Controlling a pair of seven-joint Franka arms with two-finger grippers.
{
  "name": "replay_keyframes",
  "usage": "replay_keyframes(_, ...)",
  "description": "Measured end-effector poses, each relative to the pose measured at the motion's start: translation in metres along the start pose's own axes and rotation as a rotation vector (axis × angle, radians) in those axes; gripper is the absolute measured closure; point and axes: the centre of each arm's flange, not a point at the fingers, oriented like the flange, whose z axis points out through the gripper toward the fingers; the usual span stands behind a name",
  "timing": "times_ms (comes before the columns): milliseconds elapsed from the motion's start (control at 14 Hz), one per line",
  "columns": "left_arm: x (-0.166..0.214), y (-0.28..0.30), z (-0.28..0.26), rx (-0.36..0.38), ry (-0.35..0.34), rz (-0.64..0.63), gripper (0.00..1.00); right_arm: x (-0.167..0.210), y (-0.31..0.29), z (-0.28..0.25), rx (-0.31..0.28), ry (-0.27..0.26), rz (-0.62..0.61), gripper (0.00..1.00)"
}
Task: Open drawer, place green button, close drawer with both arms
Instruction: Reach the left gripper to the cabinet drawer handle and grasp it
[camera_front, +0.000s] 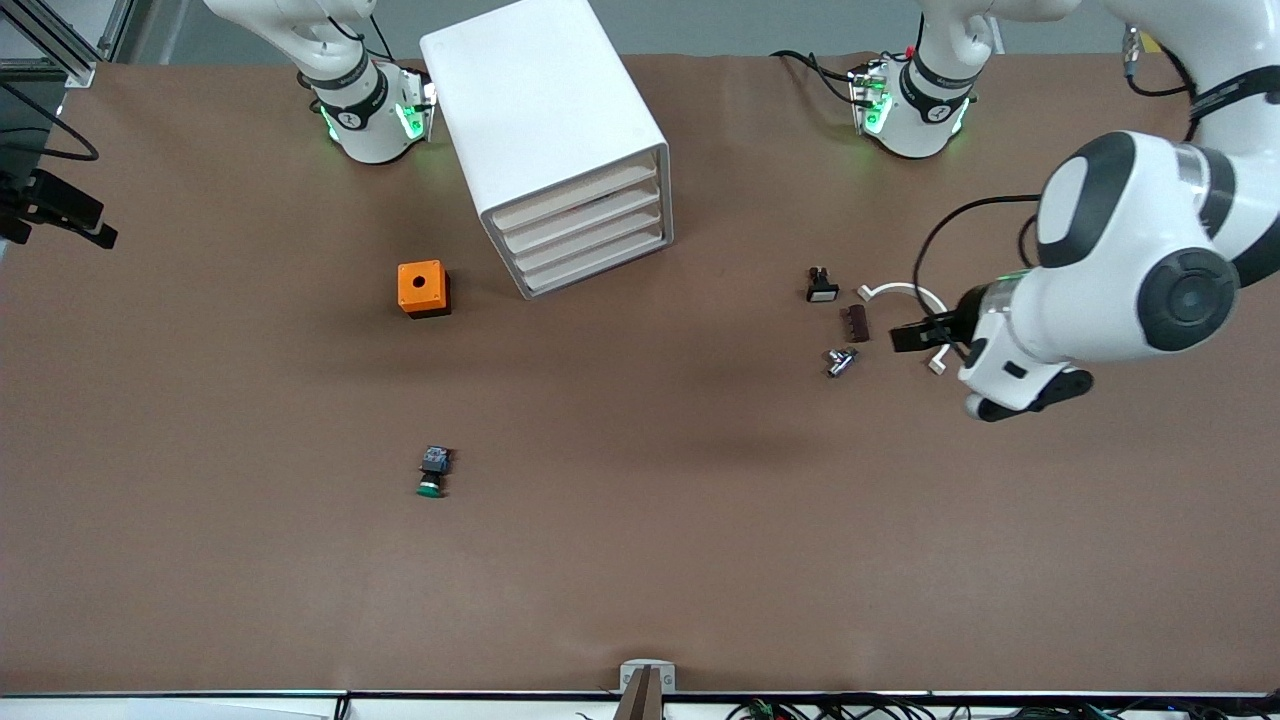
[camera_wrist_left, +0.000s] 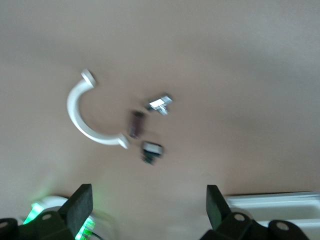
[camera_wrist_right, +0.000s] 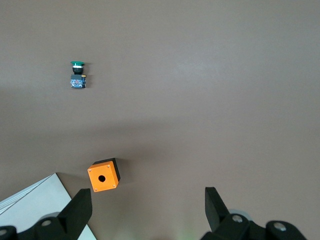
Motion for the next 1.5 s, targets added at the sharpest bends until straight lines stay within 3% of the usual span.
replay_keyframes(286, -0.008, 0.064, 0.053, -0.061, -0.212, -0.366, 0.00, 0.000, 0.000, 0.000, 0.000, -0.001, 0.000, 0.00)
replay_keyframes(643, -0.015, 0.124, 0.128, 0.031, -0.431, -0.810, 0.00, 0.000, 0.000, 0.001, 0.000, -0.004, 0.000, 0.00)
replay_keyframes(857, -0.010, 0.142, 0.172, 0.129, -0.563, -1.038, 0.00, 0.000, 0.000, 0.001, 0.000, -0.005, 0.000, 0.00)
replay_keyframes(1143, -0.015, 0.154, 0.219, 0.341, -0.790, -1.265, 0.00, 0.000, 0.000, 0.001, 0.000, -0.005, 0.000, 0.00)
replay_keyframes(1500, -0.025, 0.173, 0.284, 0.552, -0.937, -1.408, 0.00, -0.001, 0.000, 0.001, 0.000, -0.007, 0.000, 0.00)
